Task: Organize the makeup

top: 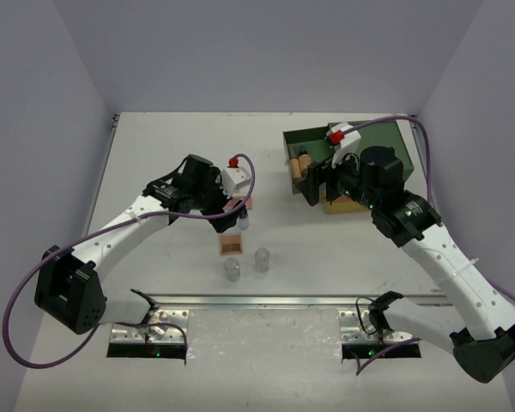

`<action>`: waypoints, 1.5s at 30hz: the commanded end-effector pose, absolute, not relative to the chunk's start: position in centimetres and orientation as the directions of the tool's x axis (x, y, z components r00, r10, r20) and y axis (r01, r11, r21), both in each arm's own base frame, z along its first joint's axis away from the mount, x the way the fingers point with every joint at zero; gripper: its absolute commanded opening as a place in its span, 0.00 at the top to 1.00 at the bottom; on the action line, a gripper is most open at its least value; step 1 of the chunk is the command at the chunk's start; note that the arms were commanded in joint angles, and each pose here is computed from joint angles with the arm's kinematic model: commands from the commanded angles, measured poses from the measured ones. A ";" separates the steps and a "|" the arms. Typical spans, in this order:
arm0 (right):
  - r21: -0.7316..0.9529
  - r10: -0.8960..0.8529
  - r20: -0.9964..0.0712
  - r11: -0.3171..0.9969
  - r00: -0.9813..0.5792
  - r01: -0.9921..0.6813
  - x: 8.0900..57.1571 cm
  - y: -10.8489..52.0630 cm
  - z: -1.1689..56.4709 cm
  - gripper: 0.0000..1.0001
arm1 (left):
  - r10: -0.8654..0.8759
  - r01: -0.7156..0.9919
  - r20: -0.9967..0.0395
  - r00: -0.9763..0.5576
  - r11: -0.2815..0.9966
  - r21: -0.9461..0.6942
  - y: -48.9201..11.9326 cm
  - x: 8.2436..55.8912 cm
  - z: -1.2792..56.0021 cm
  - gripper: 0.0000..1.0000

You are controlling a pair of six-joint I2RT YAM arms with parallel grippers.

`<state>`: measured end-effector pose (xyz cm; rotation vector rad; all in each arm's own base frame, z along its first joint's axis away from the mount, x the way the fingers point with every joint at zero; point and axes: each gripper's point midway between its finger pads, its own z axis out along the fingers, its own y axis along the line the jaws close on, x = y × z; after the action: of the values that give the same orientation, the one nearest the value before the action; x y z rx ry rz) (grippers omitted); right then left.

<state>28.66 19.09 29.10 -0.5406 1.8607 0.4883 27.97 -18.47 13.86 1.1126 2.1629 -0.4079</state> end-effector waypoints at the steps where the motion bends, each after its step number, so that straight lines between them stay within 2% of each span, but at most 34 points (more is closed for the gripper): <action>1: 0.145 -0.112 -0.925 0.779 -0.362 -0.610 27.4 19.8 28.5 0.20 | 0.591 0.803 -0.722 -0.359 0.590 0.084 -18.6 28.6 15.8 0.08; 7: 0.156 -0.131 -0.903 0.788 -0.409 -0.596 27.2 19.6 26.8 0.17 | 0.587 0.794 -0.740 -0.329 0.596 0.120 -18.3 28.9 17.1 0.07; 16: 0.180 -0.098 -0.891 0.821 -0.444 -0.542 27.2 18.9 26.6 0.19 | 0.599 0.755 -0.728 -0.334 0.632 0.173 -16.8 29.3 17.2 0.06; 28: 0.199 -0.099 -0.845 0.853 -0.525 -0.482 26.4 17.9 24.6 0.22 | 0.527 0.647 -0.733 -0.430 0.746 0.157 -9.8 29.8 16.4 0.04; 32: 0.215 -0.078 -0.840 0.861 -0.537 -0.460 26.2 17.8 24.0 0.29 | 0.530 0.620 -0.722 -0.444 0.764 0.179 -8.4 29.6 15.6 0.04; 36: 0.214 -0.072 -0.874 0.831 -0.480 -0.514 26.9 19.7 25.5 0.35 | 0.520 0.594 -0.730 -0.443 0.780 0.195 -7.9 29.8 15.4 0.02; 40: 0.142 -0.127 -0.891 0.834 -0.435 -0.534 28.3 21.6 26.5 0.35 | 0.510 0.581 -0.725 -0.462 0.792 0.187 -7.6 30.1 14.8 0.02; 45: -0.092 -0.260 -0.885 0.911 -0.386 -0.403 32.9 21.4 26.4 0.34 | 0.519 0.557 -0.695 -0.497 0.805 0.203 -6.9 30.6 13.8 0.01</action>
<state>28.32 22.03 23.90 -0.5347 2.0886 0.4164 29.03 -7.72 13.46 0.8353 2.2120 -0.1236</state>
